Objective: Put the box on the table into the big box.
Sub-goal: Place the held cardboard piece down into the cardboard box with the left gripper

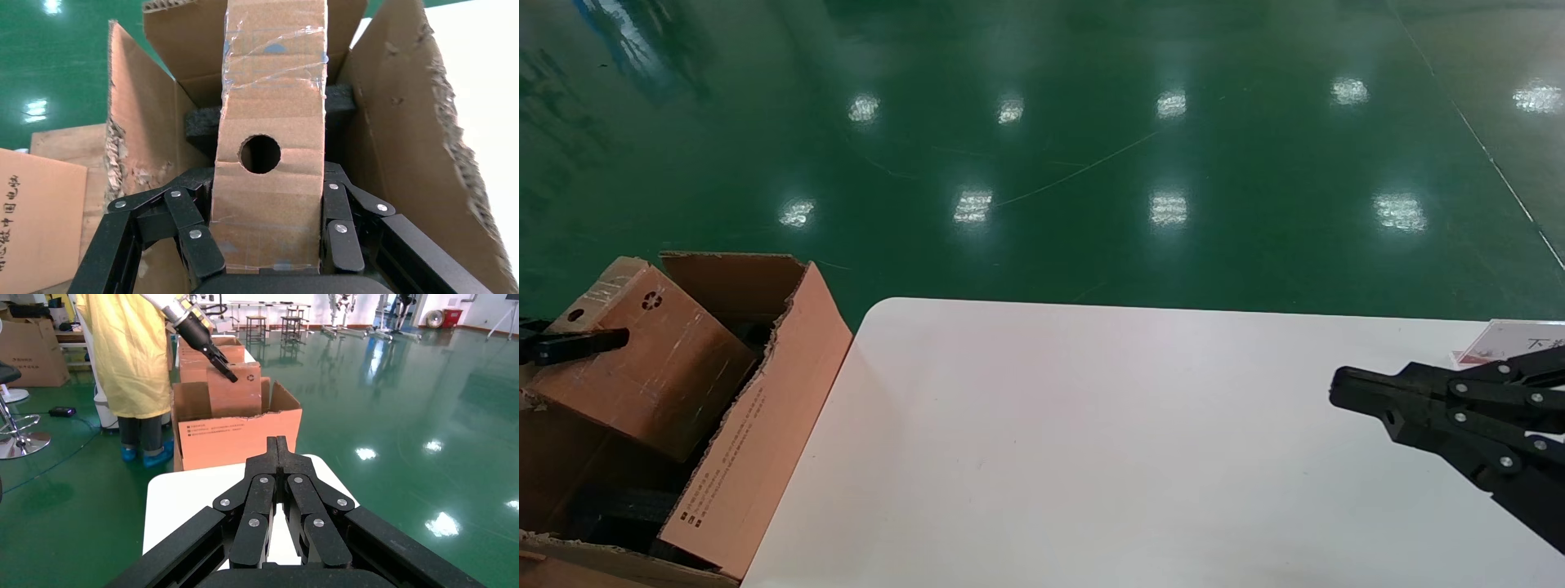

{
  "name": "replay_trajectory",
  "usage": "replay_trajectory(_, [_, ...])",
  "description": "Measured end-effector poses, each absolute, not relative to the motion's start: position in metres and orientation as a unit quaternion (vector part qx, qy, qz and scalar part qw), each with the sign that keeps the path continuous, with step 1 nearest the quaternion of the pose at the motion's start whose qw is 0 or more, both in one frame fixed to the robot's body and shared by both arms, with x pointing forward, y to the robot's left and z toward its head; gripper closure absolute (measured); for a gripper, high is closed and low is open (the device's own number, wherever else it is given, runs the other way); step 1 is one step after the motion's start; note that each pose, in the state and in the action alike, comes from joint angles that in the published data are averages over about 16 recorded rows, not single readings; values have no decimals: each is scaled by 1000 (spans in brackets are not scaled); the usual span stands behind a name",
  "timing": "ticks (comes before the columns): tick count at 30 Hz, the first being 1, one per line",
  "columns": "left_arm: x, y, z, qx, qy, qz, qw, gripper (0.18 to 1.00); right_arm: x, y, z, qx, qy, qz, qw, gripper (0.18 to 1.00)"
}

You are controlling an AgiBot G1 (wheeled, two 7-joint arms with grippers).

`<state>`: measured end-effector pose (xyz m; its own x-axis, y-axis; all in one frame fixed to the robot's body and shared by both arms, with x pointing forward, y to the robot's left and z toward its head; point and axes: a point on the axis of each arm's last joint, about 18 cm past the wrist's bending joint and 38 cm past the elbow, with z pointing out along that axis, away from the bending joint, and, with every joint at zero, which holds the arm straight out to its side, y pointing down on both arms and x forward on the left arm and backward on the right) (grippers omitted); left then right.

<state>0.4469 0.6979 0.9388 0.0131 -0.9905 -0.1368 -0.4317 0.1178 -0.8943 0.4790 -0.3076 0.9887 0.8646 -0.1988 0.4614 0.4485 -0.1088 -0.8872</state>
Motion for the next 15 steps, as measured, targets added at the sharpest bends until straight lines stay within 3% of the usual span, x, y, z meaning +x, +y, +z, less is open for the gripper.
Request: replay_trajectory(15, [449,712,914,-586,619,-289,436,826,479,-308,989,-703,-89,-245,662,988])
